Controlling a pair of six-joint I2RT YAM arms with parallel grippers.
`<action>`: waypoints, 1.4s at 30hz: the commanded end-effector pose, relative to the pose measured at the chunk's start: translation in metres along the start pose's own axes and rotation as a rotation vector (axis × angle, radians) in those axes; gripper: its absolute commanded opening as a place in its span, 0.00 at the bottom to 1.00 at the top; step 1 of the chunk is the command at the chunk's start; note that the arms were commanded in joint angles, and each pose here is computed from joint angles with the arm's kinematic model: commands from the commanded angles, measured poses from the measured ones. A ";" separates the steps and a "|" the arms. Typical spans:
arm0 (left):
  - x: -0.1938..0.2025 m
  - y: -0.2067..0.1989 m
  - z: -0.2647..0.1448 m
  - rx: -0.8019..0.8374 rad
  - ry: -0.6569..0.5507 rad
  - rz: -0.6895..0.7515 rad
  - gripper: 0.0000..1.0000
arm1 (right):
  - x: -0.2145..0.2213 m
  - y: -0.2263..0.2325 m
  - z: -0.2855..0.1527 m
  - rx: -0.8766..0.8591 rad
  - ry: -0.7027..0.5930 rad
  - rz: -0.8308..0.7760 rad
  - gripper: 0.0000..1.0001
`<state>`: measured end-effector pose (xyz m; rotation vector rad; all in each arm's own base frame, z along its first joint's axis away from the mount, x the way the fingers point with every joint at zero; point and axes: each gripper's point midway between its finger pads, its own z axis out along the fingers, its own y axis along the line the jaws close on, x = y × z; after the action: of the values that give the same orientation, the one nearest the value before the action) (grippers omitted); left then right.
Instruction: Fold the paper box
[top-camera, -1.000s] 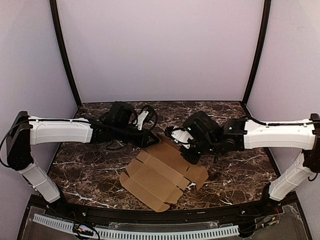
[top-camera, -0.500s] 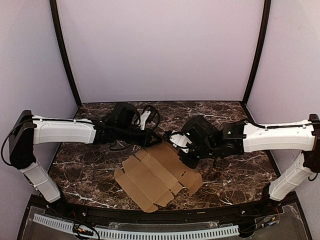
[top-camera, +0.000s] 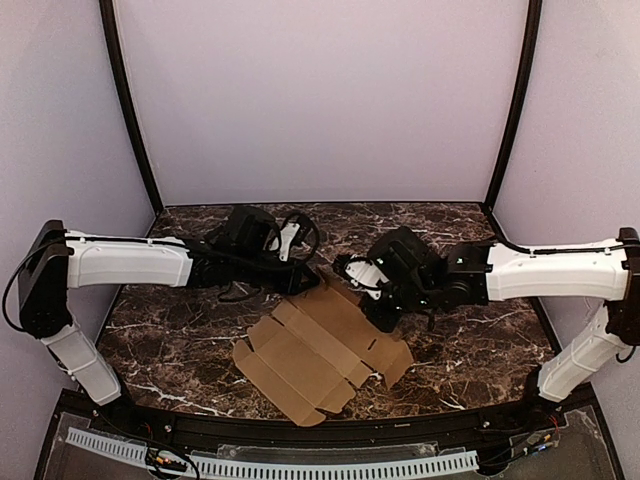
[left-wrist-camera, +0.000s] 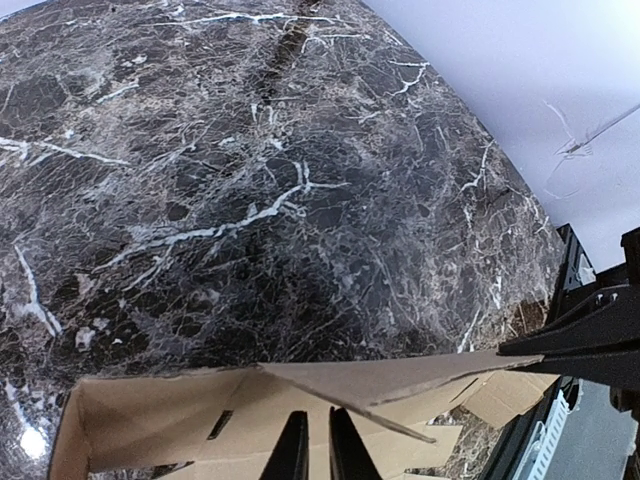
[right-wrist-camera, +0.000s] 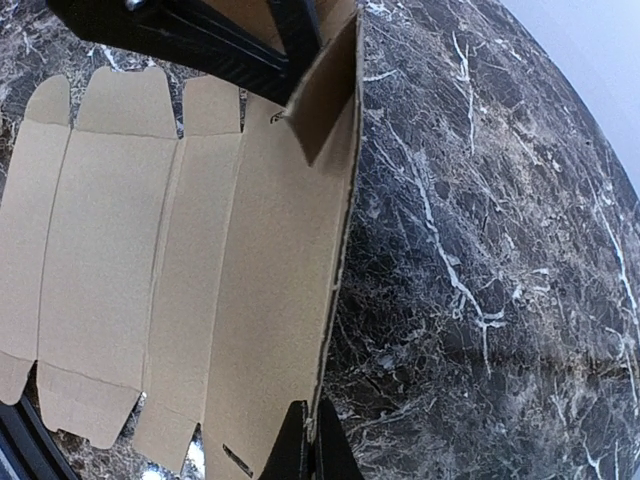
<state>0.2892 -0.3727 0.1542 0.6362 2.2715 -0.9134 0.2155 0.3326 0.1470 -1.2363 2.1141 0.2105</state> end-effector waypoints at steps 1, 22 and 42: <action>-0.001 0.009 -0.019 -0.067 -0.012 0.037 0.09 | 0.004 -0.006 0.002 -0.048 0.013 0.085 0.00; 0.051 0.096 -0.004 -0.440 0.090 0.112 0.15 | 0.020 -0.011 0.021 -0.138 0.077 0.197 0.00; 0.100 0.108 -0.002 -0.439 0.237 0.072 0.00 | 0.018 -0.015 0.024 -0.129 0.078 0.201 0.00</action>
<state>0.2983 -0.2870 0.0452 0.6363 2.4762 -0.2664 0.2302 0.3208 0.1194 -1.1382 2.3193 0.3819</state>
